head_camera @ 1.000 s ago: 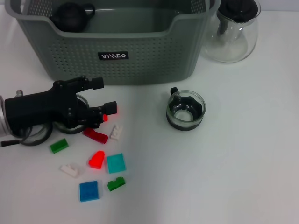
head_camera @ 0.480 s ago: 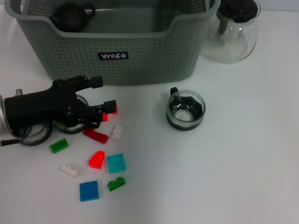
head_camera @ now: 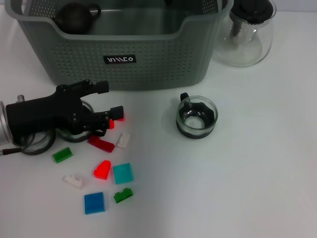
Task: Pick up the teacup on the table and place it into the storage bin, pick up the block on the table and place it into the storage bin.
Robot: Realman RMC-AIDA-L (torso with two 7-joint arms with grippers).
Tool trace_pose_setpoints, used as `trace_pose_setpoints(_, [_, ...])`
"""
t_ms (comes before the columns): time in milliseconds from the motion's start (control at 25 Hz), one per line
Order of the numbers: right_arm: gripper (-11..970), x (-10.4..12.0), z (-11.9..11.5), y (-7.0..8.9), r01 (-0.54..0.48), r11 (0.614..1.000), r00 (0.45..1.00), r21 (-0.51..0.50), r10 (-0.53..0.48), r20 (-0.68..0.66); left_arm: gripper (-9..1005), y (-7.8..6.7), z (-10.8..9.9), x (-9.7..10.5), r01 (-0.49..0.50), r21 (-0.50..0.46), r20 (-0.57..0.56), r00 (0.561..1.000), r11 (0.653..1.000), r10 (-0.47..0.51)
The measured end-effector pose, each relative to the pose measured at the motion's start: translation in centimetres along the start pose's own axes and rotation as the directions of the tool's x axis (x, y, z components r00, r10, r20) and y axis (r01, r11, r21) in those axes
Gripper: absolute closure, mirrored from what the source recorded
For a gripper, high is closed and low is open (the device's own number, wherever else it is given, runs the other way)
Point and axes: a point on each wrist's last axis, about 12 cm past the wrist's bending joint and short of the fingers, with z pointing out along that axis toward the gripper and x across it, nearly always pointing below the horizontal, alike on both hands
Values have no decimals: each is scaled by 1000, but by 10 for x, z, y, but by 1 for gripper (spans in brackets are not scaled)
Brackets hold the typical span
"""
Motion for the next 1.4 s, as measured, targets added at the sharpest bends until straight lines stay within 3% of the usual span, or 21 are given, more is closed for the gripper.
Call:
trace_pose_setpoints(1200, [843, 9, 1, 8, 12, 999, 999, -45, -14, -45, 118, 1, 0, -1, -4, -4, -2, 1000, 1000, 4])
trace_pose_setpoints(1400, [758, 8, 1, 8, 10, 999, 999, -46, -12, -45, 118, 1, 0, -1, -4, -4, -2, 1000, 1000, 4])
